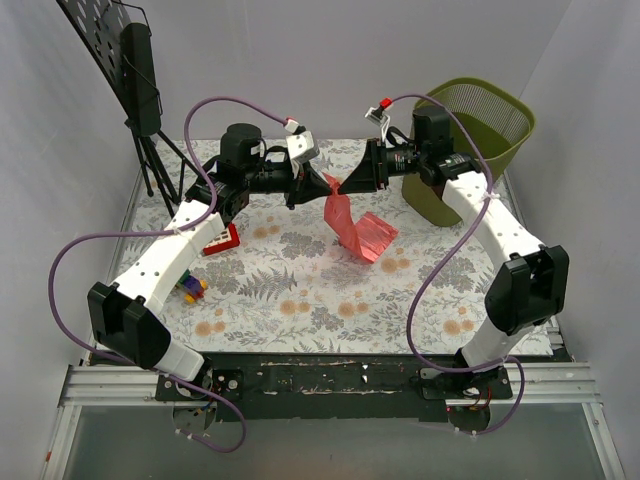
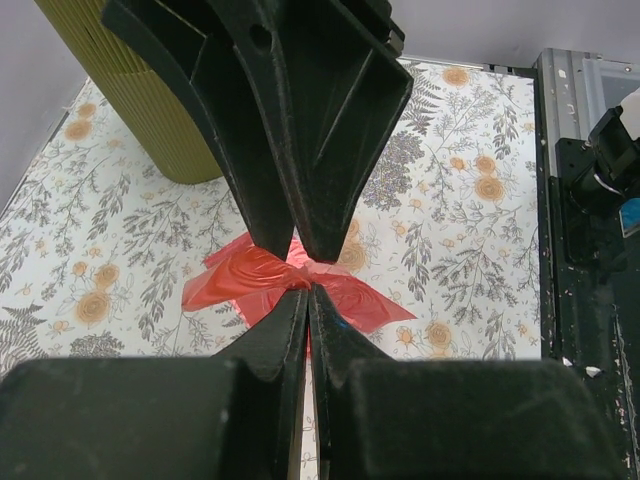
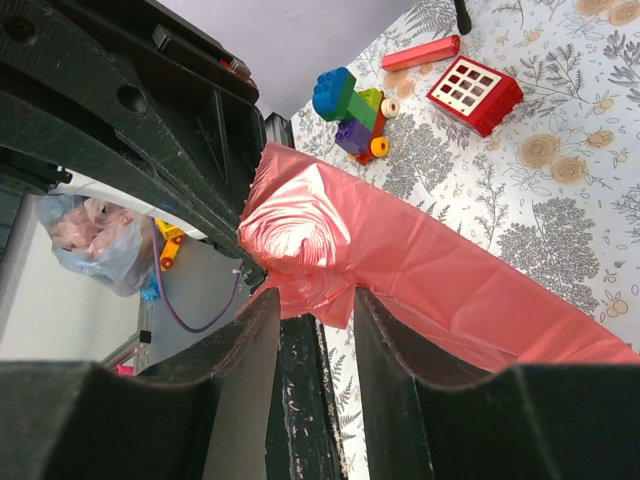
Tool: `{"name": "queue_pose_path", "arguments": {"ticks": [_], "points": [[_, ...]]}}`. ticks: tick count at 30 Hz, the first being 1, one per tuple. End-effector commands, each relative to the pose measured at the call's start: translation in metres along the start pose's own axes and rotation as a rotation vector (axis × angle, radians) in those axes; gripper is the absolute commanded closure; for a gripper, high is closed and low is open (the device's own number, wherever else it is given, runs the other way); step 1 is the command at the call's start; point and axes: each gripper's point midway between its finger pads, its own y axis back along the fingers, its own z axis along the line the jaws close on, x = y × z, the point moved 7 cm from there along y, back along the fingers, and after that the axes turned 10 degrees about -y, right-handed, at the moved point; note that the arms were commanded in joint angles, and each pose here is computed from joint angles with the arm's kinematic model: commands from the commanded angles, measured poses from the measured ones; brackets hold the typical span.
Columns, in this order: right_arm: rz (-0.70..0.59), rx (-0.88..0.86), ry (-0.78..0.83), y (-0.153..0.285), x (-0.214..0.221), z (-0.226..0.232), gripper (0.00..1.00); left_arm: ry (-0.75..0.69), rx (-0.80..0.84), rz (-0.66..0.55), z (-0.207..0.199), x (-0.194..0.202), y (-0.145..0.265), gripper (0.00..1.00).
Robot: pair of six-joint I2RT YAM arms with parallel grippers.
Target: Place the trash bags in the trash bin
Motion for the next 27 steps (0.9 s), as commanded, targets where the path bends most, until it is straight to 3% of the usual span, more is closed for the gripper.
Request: {"name": "queue_pose_path", "arguments": {"ticks": [1, 14, 21, 27], "points": [[-0.002, -0.07, 0.059, -0.003, -0.014, 0.016, 0.57, -0.04, 0.002, -0.029, -0.003, -0.018, 0.005, 1.0], [0.029, -0.134, 0.055, -0.008, -0.017, 0.019, 0.57, -0.038, -0.053, -0.001, 0.002, -0.012, 0.003, 1.0], [0.031, -0.134, 0.057, -0.011, -0.017, 0.02, 0.53, -0.032, -0.054, -0.011, 0.002, -0.013, 0.003, 1.0], [0.019, -0.099, 0.059, -0.015, -0.017, 0.013, 0.63, -0.024, -0.051, -0.019, 0.0, -0.015, 0.003, 1.0]]}}
